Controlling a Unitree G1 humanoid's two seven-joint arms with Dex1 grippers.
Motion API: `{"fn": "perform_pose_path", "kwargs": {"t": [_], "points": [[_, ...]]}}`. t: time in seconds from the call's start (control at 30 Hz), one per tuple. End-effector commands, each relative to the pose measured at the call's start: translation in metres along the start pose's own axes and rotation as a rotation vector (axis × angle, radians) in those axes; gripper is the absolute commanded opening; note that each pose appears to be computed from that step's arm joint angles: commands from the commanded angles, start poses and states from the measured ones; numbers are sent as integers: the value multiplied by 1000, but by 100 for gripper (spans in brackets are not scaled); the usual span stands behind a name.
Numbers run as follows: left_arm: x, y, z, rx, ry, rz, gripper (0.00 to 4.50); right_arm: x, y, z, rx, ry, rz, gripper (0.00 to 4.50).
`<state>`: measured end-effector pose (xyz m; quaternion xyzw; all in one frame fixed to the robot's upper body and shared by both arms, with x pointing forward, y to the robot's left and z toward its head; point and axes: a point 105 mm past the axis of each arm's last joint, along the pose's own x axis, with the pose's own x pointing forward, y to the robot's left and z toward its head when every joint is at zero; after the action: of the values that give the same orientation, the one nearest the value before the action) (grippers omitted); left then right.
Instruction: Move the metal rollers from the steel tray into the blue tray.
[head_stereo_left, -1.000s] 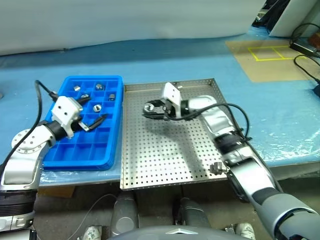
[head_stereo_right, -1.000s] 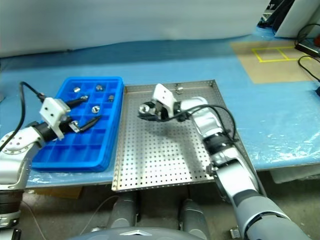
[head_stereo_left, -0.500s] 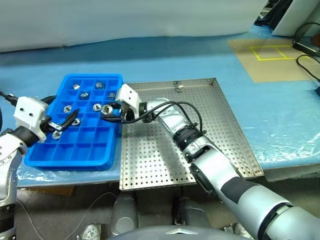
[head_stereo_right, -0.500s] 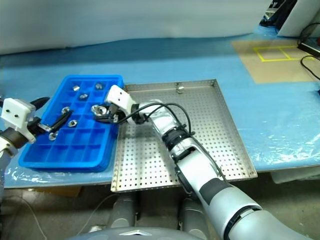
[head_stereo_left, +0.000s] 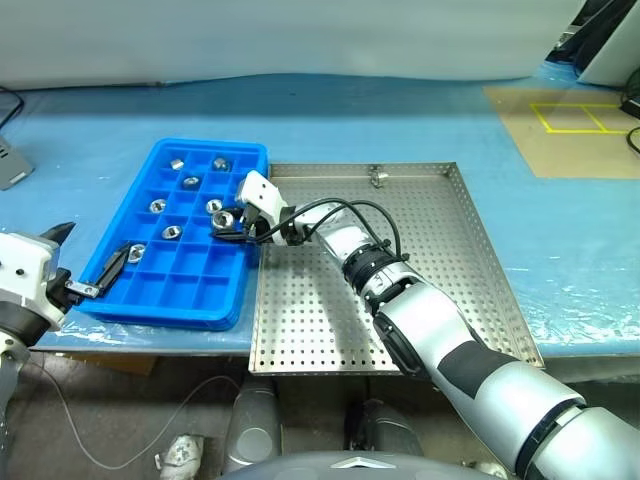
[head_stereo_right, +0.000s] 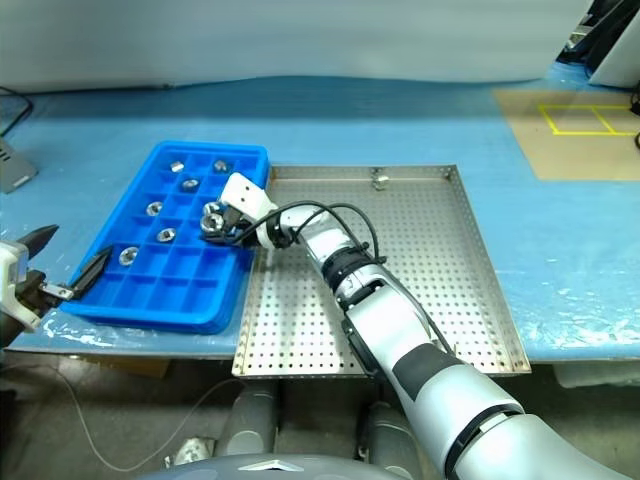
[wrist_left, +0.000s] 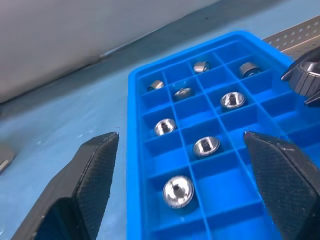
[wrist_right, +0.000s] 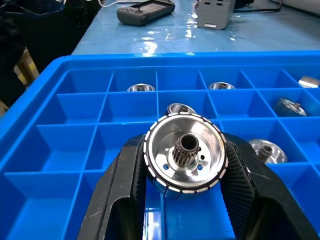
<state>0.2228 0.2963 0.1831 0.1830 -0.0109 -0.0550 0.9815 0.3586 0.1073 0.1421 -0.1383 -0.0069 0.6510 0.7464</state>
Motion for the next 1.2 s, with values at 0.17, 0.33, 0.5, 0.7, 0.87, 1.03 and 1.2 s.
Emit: {"fn": "perform_pose_path", "kwargs": {"t": [0.17, 0.33, 0.5, 0.7, 0.87, 1.03, 1.2], "points": [[-21, 0, 14, 17, -16, 73, 427, 66, 69, 67, -48, -187, 201, 166], [-27, -3, 13, 9, -10, 92, 427, 74, 86, 70, -43, -200, 254, 166], [-28, -7, 12, 2, -7, 95, 427, 82, 98, 70, -45, -198, 278, 166], [-24, -12, 12, -6, -10, 79, 427, 85, 98, 64, -69, -176, 242, 201], [-18, -14, 11, -8, -13, 49, 427, 81, 90, 60, -73, -154, 228, 361], [-1, -18, 11, -21, -31, -12, 427, 66, 67, 73, -115, -211, 171, 361], [29, -35, 13, -52, -74, -142, 427, 22, 18, 91, -124, -307, 51, 361]]}}
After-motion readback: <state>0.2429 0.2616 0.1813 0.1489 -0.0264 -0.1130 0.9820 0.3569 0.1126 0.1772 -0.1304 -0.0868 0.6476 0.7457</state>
